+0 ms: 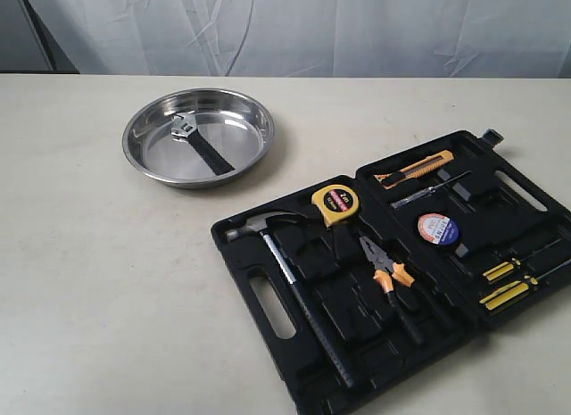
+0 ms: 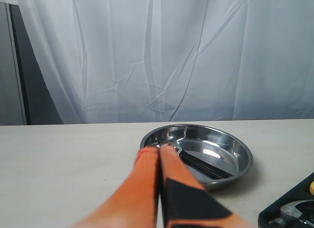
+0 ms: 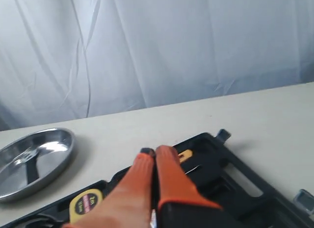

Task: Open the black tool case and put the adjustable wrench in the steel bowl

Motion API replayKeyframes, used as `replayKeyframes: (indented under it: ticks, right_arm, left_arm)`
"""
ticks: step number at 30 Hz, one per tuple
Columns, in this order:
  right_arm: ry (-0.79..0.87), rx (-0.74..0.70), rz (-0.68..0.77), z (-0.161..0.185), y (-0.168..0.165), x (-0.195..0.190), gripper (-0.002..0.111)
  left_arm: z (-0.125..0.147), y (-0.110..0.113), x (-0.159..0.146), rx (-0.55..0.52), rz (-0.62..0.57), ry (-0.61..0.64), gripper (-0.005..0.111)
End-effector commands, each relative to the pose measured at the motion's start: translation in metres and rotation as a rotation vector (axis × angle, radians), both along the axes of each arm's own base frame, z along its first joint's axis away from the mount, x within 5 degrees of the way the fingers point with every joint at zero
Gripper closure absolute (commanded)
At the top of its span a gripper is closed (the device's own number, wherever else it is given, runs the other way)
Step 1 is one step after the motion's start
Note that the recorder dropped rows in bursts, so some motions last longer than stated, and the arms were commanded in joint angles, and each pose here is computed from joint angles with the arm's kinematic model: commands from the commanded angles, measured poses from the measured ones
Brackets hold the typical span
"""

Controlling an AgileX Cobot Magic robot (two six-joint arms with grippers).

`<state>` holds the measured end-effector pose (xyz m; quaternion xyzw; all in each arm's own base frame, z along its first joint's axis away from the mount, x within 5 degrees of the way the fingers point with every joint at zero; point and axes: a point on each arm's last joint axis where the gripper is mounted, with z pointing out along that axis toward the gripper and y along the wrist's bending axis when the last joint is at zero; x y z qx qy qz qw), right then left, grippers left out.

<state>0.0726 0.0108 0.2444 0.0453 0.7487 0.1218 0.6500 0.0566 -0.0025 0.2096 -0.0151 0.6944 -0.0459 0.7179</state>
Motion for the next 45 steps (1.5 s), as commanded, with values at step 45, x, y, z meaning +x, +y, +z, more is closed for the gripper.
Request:
replayKeyframes:
  ticks: [45]
  right_arm:
    - [0.073,0.011,0.001,-0.057,0.002,-0.019,0.109]
  left_arm:
    - [-0.001,0.0,0.0,0.006,-0.005,-0.001,0.107]
